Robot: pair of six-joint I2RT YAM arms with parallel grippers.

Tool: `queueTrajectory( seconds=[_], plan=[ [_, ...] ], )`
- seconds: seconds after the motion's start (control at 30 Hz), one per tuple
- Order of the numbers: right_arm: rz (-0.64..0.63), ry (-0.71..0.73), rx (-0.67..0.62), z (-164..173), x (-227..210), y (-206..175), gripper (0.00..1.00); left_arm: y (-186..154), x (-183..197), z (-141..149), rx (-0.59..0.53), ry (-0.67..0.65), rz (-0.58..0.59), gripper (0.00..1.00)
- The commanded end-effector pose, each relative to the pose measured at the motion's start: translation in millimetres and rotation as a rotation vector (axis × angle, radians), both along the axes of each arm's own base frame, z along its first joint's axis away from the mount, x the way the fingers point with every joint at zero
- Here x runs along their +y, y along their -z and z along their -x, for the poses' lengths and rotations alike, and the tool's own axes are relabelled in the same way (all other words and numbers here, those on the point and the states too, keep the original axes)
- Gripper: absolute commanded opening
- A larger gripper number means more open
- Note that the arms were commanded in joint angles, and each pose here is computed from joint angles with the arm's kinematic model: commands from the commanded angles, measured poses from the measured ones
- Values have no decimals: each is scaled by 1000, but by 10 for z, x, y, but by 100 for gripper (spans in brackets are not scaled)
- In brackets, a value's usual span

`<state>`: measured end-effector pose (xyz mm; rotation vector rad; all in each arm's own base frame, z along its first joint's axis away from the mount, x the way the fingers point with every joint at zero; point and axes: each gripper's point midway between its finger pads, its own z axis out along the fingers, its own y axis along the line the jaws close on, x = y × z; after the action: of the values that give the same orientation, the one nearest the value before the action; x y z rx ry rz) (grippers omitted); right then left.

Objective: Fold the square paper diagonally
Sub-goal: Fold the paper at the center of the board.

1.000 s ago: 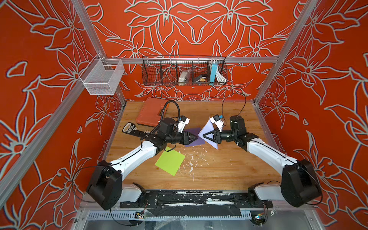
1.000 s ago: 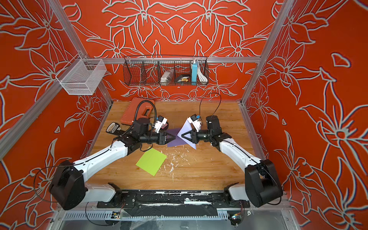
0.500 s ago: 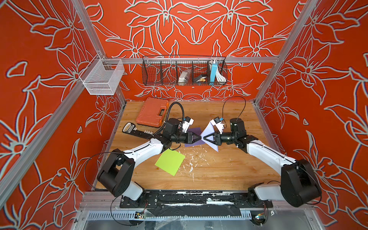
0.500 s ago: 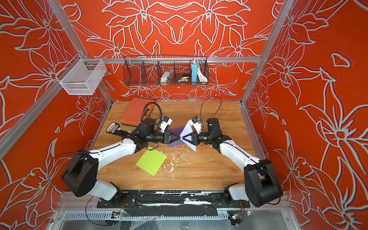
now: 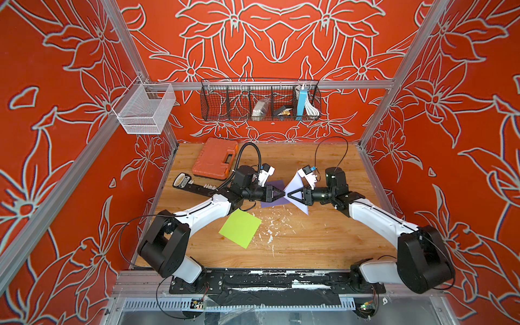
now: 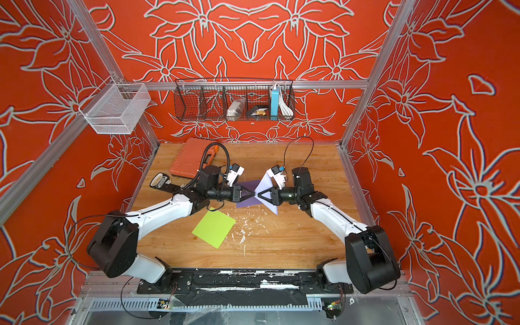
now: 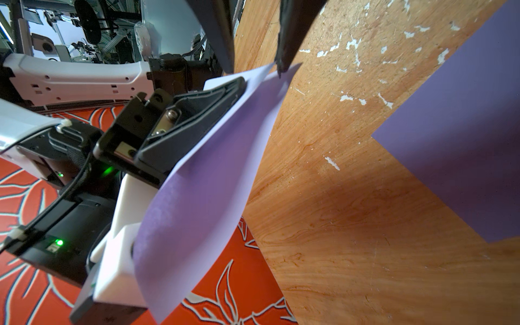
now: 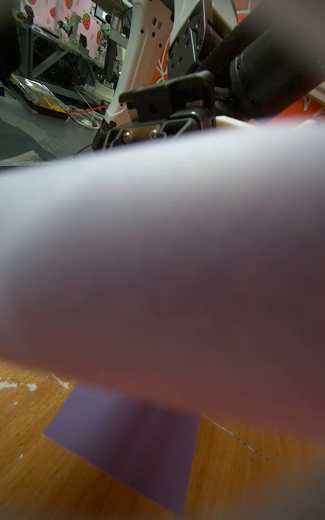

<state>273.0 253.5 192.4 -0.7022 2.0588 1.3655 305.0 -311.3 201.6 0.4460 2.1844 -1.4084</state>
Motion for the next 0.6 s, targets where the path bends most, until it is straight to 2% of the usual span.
queueTrajectory(
  seconds=[0.0,0.2,0.4,0.57],
  plan=[
    [-34,-12,-16,33,1,-90,17,-32,-39,25,-26,21,-11,27],
    [-44,-20,-23,52,5,-120,17,5,-64,30,-20,25,-29,25],
    [-43,-20,-25,55,3,-128,17,-29,-42,12,-37,9,-40,30],
    [-50,-20,-21,53,8,-130,17,-80,-70,35,-38,28,-9,25]
  ],
)
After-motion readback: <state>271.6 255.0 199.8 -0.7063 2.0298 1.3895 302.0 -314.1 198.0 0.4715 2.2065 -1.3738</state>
